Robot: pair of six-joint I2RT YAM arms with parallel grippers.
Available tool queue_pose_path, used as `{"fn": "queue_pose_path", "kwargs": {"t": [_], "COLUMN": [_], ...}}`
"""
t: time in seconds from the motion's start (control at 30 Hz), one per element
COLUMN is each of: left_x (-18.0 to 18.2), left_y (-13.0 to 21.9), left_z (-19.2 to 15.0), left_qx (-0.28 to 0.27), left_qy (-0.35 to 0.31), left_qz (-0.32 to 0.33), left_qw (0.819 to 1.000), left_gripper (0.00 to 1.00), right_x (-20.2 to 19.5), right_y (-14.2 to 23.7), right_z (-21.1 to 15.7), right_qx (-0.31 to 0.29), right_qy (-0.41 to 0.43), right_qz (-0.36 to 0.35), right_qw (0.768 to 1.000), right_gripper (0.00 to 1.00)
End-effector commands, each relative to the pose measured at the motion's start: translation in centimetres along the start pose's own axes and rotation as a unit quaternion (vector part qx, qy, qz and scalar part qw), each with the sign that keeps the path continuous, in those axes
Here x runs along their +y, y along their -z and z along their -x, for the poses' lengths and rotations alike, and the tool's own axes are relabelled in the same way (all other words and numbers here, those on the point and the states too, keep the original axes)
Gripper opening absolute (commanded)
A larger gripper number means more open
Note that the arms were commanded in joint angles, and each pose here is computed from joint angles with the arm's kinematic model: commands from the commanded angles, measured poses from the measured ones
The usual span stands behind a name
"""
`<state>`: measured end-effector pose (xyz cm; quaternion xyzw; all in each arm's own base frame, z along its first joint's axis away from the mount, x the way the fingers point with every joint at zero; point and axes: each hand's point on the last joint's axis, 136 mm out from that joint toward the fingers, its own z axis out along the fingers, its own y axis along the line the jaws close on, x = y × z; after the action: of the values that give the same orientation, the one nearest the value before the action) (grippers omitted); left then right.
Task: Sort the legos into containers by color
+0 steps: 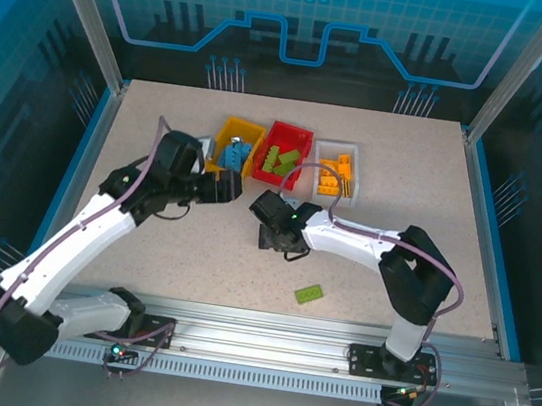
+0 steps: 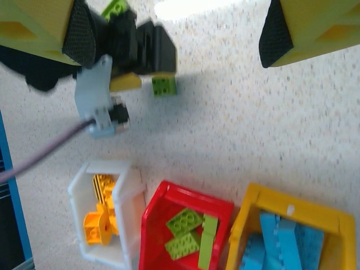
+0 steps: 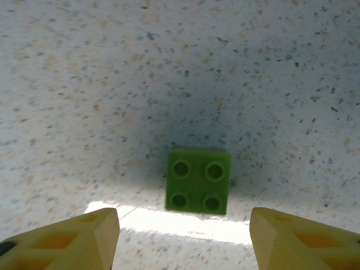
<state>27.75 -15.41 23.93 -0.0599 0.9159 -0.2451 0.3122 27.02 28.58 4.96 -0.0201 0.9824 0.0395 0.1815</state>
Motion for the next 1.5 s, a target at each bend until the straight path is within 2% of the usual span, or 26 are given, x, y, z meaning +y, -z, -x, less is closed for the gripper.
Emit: {"fn": "queue_pose_path", "kwargs": {"t": [0.0, 0.27, 0.4, 0.5, 0.7, 1.07, 1.33, 1.47], "left_x": [-0.1, 0.4, 0.4, 0.3, -0.6, -1.3, -1.3, -1.3], "left_y": [1.4, 3.8, 4.1, 3.8, 4.2, 2.9, 2.4, 2.4], "left_z": [-2.3, -5.5, -6.5, -7.1, -5.7, -4.9, -5.4, -5.5], "left_qx": [0.011, 0.026, 0.032, 0.036, 0.011, 0.011, 0.019, 0.021], "left_qy": [0.034, 0.045, 0.038, 0.029, 0.024, 0.026, 0.027, 0.026], "left_qz": [-0.03, -0.065, -0.08, -0.094, -0.108, -0.114, -0.115, -0.115], "left_qw": [0.999, 0.997, 0.996, 0.995, 0.994, 0.993, 0.993, 0.993], "left_gripper": [0.81, 0.8, 0.8, 0.8, 0.8, 0.8, 0.8, 0.8], "right_x": [-0.9, -1.0, -0.9, -1.1, -0.8, -0.4, 0.1, 0.8], "right_y": [-1.3, -3.4, -3.0, -1.6, 1.1, 0.2, -3.6, -4.5], "right_z": [0.0, 0.0, 0.9, 2.3, 8.3, 19.9, 22.8, 23.5], "right_qx": [0.024, 0.037, 0.02, -0.008, -0.05, -0.062, -0.04, -0.036], "right_qy": [-0.022, -0.038, -0.03, -0.015, -0.008, -0.042, -0.057, -0.053], "right_qz": [-0.021, -0.027, -0.026, -0.034, -0.016, -0.002, 0.014, 0.026], "right_qw": [0.999, 0.998, 0.999, 0.999, 0.999, 0.997, 0.998, 0.998], "right_gripper": [0.61, 0.39, 0.27, 0.24, 0.24, 0.26, 0.29, 0.36]}}
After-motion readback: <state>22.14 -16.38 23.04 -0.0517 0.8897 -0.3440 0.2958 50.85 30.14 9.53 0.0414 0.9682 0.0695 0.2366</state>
